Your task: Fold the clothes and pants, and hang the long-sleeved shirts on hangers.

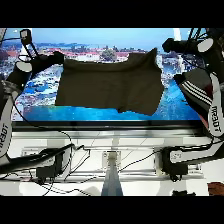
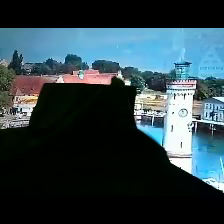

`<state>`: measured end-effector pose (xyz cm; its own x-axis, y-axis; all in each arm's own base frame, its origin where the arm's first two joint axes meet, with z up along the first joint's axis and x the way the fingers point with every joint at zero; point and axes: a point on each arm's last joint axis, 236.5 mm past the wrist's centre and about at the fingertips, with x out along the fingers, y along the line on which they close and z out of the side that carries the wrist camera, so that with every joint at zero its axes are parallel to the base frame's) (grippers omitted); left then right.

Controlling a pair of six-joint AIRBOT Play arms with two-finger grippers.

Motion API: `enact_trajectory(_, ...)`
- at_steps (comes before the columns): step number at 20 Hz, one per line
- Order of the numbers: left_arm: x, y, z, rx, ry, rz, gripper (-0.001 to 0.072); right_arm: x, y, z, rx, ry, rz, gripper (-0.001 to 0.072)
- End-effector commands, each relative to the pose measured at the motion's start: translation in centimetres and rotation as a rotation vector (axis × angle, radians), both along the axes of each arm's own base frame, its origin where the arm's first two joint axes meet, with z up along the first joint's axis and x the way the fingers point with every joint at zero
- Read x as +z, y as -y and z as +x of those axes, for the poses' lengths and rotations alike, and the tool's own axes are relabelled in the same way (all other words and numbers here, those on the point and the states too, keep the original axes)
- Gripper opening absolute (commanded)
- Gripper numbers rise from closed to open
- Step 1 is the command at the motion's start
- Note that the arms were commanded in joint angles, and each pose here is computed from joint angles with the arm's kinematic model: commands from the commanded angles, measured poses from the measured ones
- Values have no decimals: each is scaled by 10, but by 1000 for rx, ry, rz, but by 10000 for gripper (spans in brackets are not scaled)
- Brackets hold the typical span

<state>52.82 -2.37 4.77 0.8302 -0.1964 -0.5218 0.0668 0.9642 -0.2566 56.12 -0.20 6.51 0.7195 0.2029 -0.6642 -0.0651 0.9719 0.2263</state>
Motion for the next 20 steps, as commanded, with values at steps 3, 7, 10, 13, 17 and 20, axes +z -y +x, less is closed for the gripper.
enact_trajectory(3, -1, -26, -41, -9, -160, -129, 694, -29, 31, -40, 32, -192, -118, 535)
enact_trajectory(7, -60, -93, -140, 49, -596, -157, 693, -41, 41, -70, 45, -322, -97, 536)
enact_trajectory(10, -97, -89, -199, -87, -839, -238, 595, -42, 40, -72, 49, -331, -95, 536)
enact_trajectory(13, -132, -80, -216, -121, -949, -307, 597, -42, 39, -73, 51, -333, -91, 536)
enact_trajectory(17, -151, -58, -209, -177, -950, -428, 595, -42, 40, -73, 51, -334, -94, 535)
enact_trajectory(20, -162, -55, -210, -198, -963, -442, 596, -50, 67, -85, 35, -388, -189, 531)
